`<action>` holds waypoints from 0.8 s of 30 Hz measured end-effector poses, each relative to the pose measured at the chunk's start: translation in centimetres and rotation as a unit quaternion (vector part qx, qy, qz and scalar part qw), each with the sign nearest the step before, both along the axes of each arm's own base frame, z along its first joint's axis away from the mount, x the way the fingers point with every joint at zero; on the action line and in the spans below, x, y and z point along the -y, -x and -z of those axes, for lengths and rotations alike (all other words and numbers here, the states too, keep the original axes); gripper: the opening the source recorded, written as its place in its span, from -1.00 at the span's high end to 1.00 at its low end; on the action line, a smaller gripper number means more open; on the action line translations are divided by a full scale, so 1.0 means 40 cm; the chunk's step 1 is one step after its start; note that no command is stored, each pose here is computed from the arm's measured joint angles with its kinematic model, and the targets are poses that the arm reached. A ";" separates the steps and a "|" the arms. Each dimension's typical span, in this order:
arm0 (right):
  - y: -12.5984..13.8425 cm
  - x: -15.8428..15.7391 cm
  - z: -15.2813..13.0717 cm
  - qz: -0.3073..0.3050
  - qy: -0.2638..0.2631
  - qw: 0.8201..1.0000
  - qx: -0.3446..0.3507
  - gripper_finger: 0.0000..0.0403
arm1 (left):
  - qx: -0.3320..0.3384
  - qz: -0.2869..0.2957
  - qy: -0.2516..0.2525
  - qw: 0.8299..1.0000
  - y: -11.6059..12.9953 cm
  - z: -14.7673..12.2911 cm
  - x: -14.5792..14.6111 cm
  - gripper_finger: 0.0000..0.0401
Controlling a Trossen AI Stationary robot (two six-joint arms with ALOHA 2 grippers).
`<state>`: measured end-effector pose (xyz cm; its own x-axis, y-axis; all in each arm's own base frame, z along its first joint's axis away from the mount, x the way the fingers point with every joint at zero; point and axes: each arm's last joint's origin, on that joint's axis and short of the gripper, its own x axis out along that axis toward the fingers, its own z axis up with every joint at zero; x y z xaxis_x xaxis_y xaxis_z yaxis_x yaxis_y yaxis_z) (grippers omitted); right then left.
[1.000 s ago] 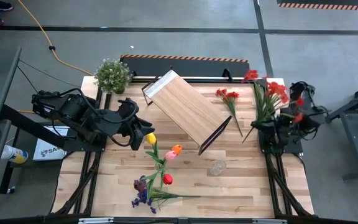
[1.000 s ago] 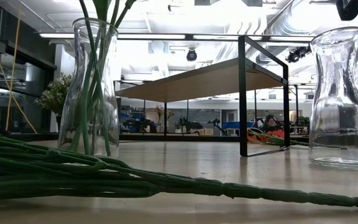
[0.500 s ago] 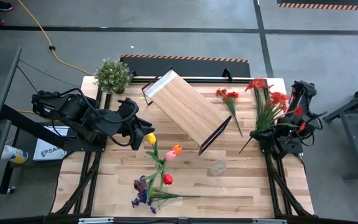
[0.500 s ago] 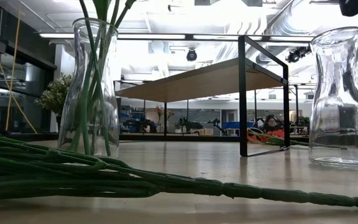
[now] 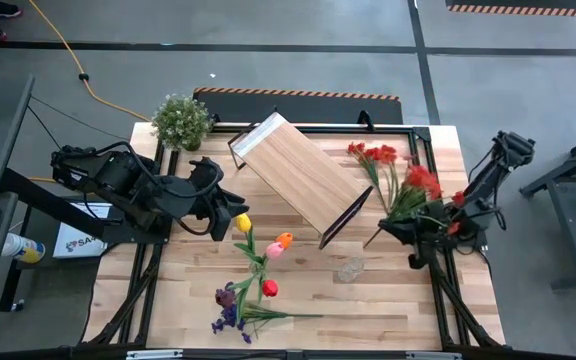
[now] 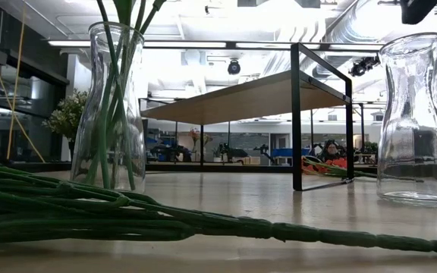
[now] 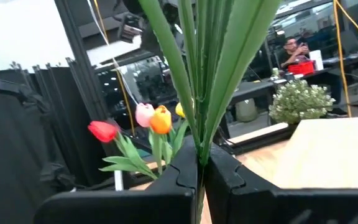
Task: Pick and place flowers into a vace then onto a shelf
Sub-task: Put the left orange flowers into the right transparent vase
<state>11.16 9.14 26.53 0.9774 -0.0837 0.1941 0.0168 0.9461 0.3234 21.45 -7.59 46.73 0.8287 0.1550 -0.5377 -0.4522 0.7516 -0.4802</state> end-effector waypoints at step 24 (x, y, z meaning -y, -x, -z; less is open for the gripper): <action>-0.074 -0.053 0.093 -0.009 0.001 0.996 -0.085 1.00 | -0.001 0.000 0.000 1.000 0.000 0.000 0.000 0.22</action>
<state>14.12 11.28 22.83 0.9975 -0.0663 0.0264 0.0546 0.9472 0.3160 21.44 -7.59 46.72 0.8280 0.1550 -0.5389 -0.4527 0.7519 -0.4793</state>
